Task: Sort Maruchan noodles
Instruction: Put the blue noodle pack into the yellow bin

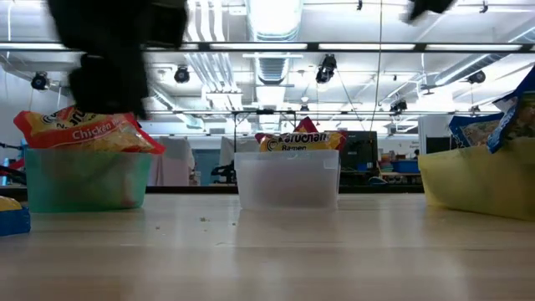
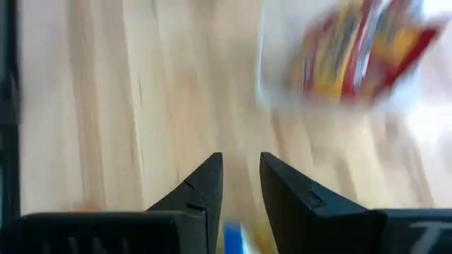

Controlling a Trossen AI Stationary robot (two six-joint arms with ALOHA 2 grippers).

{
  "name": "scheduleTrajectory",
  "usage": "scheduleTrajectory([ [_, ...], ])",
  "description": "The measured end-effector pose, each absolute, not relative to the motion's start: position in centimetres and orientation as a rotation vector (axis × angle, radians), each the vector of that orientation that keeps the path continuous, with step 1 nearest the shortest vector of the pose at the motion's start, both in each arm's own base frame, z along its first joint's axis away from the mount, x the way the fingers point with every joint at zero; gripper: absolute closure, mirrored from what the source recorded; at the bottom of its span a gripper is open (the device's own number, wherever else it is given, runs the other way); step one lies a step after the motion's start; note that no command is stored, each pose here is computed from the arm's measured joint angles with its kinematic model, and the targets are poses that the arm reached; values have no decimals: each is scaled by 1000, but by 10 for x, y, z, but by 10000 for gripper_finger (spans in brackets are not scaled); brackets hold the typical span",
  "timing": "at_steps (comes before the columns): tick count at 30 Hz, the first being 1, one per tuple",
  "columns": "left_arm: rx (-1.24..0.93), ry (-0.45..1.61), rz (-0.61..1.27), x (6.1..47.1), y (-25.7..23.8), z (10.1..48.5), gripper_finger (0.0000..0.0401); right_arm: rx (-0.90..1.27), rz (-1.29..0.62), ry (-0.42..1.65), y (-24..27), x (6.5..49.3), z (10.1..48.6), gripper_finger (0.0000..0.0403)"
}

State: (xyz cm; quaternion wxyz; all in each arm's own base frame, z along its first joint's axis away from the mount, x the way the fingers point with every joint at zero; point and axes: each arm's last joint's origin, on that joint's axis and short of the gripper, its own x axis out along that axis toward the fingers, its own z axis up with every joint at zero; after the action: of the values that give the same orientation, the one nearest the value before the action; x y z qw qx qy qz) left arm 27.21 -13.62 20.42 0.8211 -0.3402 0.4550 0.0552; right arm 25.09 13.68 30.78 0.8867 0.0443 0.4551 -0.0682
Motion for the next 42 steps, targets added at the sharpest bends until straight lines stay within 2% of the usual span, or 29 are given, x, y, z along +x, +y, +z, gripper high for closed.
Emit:
scheduleTrajectory([
  [4,-794,1101,217,240,-159,204,294,106,-156,751,145,271,302,321],
  [10,-862,1186,339,196,-196,199,294,161,-124,655,160,297,270,319],
  [15,-781,1265,412,179,-198,195,294,252,-133,586,168,322,244,324],
  [18,-739,1336,401,172,-199,194,294,348,-138,609,169,335,223,325],
  [22,-687,1378,377,157,-207,194,294,486,-40,692,165,349,204,321],
  [26,-715,1400,461,140,-213,193,294,566,30,698,159,359,201,309],
  [29,-759,1373,510,135,-215,189,294,574,39,702,154,361,202,297],
  [34,-773,1268,491,139,-218,187,294,570,43,705,153,362,202,277],
  [42,-737,1270,548,149,-222,166,294,539,54,707,153,362,201,261],
])
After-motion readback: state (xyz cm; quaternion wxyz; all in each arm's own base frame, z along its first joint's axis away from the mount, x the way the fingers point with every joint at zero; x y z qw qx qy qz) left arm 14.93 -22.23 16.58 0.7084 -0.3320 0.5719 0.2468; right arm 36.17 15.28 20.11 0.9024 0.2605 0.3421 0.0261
